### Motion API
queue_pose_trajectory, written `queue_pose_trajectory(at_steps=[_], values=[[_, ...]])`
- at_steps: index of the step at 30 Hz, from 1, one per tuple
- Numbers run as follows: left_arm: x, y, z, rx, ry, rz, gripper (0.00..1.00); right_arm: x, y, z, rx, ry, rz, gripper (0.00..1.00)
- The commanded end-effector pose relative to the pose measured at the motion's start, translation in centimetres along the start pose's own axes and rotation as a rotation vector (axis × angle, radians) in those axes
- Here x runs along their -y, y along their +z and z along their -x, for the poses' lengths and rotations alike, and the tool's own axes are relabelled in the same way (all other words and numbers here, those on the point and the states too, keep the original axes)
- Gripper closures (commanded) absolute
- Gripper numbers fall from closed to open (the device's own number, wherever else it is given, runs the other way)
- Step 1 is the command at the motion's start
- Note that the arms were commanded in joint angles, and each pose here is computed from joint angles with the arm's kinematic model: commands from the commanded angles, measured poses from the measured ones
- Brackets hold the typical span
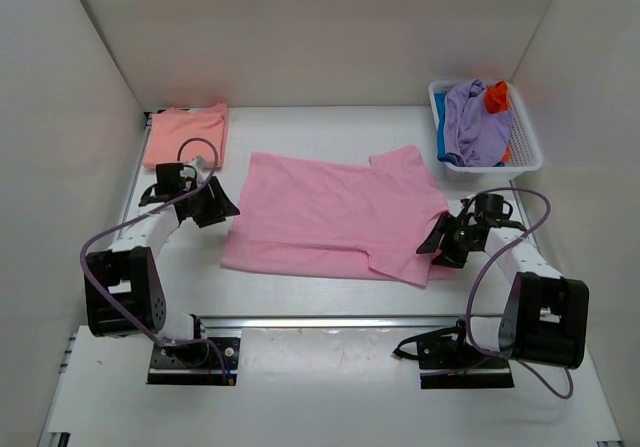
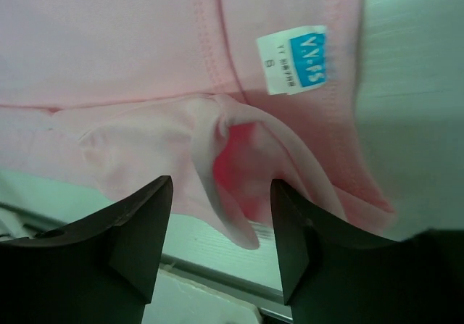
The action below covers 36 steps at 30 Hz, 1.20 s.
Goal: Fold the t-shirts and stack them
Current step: Fold the flattened tshirt in 1/3 of the way
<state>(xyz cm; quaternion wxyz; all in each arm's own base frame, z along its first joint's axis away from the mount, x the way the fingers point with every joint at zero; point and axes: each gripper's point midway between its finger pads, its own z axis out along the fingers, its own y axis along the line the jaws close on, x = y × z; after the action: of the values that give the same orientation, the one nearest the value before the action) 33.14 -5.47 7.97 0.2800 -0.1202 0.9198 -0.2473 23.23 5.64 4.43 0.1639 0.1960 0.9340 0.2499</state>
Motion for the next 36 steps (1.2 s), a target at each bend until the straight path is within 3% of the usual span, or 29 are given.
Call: queue_pose_trajectory(at_steps=[1, 5, 9, 18, 23, 30, 36], values=[[2.4, -1.1, -1.1, -0.020, 0.073, -0.046, 0.40, 0.6, -1.8, 2.9, 0.112, -0.084, -0.124, 0.45], [4.6, -0.6, -3.0, -0.038, 0.139, -0.062, 0.40, 0.5, -3.5, 4.9, 0.224, -0.144, -0.241, 0.46], [5.7, 0.9, -2.6, -0.039, 0.182, -0.024, 0.39, -2.4, -3.3, 5.8, 0.251, -0.239, -0.187, 0.50], [4.6, 5.3, -3.9, -0.131, 0.167, 0.044, 0.47, -6.8, 2.6, 5.8, 0.137, -0.348, -0.106, 0.52], [2.5, 5.5, -6.6, -0.194, 0.172, 0.108, 0.48, -6.0, 5.3, 3.4, 0.027, -0.365, -0.148, 0.51], [0.8, 4.7, -10.1, -0.309, 0.151, 0.151, 0.49, -4.2, 6.2, -0.3, -0.077, -0.352, -0.159, 0.50], [-0.1, 3.3, -12.3, -0.326, 0.152, 0.159, 0.50, -3.8, 5.8, -1.8, -0.100, -0.346, -0.145, 0.50]])
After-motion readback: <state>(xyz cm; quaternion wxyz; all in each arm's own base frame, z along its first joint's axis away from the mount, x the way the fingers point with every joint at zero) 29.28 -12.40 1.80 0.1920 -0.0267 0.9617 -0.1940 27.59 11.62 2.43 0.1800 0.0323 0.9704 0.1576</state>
